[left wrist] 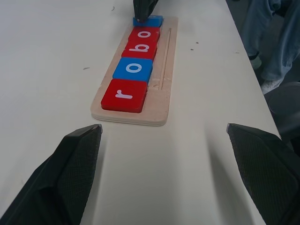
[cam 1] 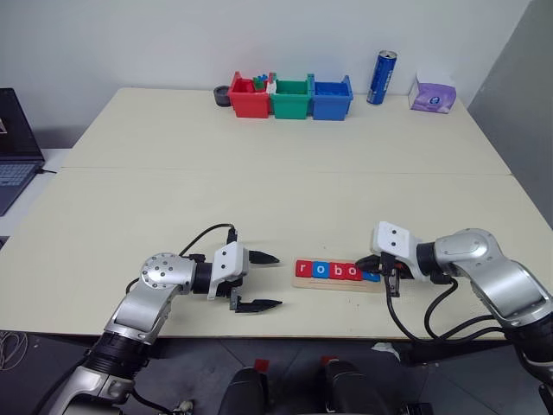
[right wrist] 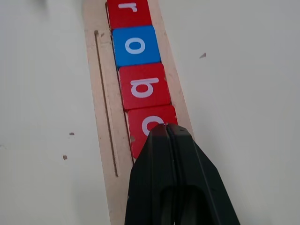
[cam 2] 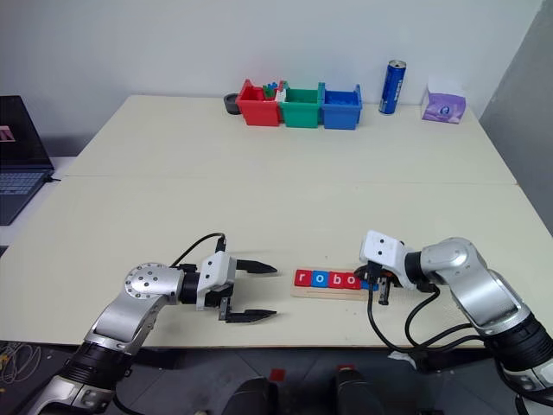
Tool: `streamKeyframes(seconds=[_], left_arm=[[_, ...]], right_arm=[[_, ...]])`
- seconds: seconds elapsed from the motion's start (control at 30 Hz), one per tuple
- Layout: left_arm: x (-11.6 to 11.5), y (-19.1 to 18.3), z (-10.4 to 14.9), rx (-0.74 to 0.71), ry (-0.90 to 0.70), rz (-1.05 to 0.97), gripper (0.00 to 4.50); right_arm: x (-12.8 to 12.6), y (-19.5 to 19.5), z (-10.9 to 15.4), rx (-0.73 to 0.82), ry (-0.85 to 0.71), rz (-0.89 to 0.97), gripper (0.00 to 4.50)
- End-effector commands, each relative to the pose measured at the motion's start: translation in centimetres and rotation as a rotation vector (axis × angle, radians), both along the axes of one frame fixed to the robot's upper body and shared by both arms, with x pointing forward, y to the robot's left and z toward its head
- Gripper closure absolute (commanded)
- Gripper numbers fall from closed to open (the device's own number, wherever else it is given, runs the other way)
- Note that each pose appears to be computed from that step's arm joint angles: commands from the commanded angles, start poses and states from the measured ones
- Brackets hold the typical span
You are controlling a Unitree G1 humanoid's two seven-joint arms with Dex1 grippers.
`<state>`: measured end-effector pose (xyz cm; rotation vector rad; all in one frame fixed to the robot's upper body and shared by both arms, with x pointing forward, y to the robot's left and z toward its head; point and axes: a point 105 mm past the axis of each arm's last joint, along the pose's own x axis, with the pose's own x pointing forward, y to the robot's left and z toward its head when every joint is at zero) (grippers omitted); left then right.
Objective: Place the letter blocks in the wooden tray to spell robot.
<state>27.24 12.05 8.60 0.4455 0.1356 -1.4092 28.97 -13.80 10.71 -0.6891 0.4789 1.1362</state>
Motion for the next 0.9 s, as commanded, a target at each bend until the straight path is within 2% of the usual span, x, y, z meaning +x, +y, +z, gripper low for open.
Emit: streamKeyframes(seconds=[0.03,0.6,0.9], left_arm=[[0.0,-0.1,0.9,-0.004,-0.041,-0.006,0.00],[0.1,-0.1,1.1,-0.006,-0.045,-0.009,0.00],[0.1,-0.1,1.1,-0.008,-0.045,-0.003,0.00]], right_arm=[[0.0,0.1,0.6,-0.011,-0.019,0.021,4.47],[-0.6,-0.2,0.0,-0.052,0.002,0.042,4.47],[-1.4,1.1,2.5,0.072,0.015,0.050,4.47]])
